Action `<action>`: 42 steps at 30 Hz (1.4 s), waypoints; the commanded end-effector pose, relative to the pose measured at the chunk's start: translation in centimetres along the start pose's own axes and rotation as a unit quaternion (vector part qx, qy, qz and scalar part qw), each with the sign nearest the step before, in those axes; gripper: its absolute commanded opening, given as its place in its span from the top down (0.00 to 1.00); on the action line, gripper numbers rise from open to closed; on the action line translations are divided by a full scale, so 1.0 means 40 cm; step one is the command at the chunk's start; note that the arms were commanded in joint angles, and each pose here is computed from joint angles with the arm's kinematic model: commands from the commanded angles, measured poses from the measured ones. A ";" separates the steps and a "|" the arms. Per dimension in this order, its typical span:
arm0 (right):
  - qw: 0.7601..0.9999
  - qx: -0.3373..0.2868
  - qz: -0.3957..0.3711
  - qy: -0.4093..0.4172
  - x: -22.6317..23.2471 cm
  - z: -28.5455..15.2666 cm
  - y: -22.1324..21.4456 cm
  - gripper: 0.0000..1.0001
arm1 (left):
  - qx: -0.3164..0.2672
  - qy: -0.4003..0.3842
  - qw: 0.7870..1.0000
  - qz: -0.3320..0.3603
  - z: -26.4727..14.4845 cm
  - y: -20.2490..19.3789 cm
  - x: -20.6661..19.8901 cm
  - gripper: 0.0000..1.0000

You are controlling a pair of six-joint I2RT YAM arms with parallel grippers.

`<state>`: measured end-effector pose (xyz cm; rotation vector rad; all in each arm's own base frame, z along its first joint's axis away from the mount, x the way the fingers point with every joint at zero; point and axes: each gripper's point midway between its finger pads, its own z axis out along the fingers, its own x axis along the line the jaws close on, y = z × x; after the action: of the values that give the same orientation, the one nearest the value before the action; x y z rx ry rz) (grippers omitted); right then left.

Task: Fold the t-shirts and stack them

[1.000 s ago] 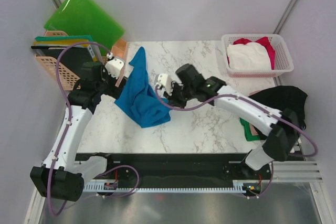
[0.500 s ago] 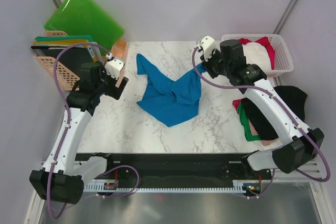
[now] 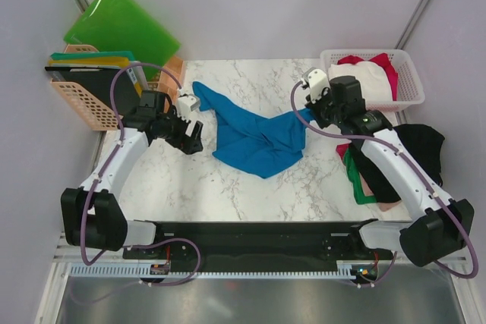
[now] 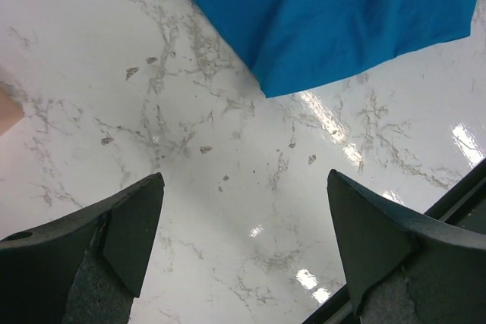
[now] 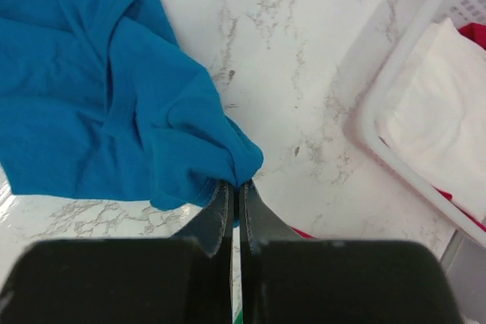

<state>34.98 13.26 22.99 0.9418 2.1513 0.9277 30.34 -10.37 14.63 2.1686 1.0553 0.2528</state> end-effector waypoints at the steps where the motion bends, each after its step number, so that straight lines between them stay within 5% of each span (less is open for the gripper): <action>1: 0.995 -0.065 0.033 -0.076 -0.121 -0.057 0.098 1.00 | -0.047 -0.028 0.998 0.009 -0.032 0.085 -0.037 0.05; 5: 0.988 -0.045 0.024 -0.144 -0.215 -0.052 0.121 1.00 | -0.042 -0.033 0.998 0.017 -0.025 0.077 -0.047 0.05; 11: 0.990 -0.029 0.028 -0.135 -0.223 -0.019 0.096 1.00 | -0.030 -0.088 0.996 -0.006 0.010 0.036 -0.103 0.06; 21: 0.994 -0.021 0.041 -0.100 -0.176 0.009 0.050 1.00 | 0.011 -0.293 0.950 -0.107 0.148 0.030 -0.187 0.07; 34: 0.994 0.000 0.046 -0.095 -0.156 0.024 -0.007 1.00 | 0.065 -0.358 0.923 -0.124 0.313 0.047 -0.245 0.10; 42: 0.995 0.000 0.045 -0.093 -0.158 0.034 0.001 1.00 | 0.094 -0.338 0.928 -0.125 0.348 -0.001 -0.239 0.13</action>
<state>38.79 8.43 21.95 1.1029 2.0253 0.7893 29.85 -24.47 4.84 2.0116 0.9530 -0.7251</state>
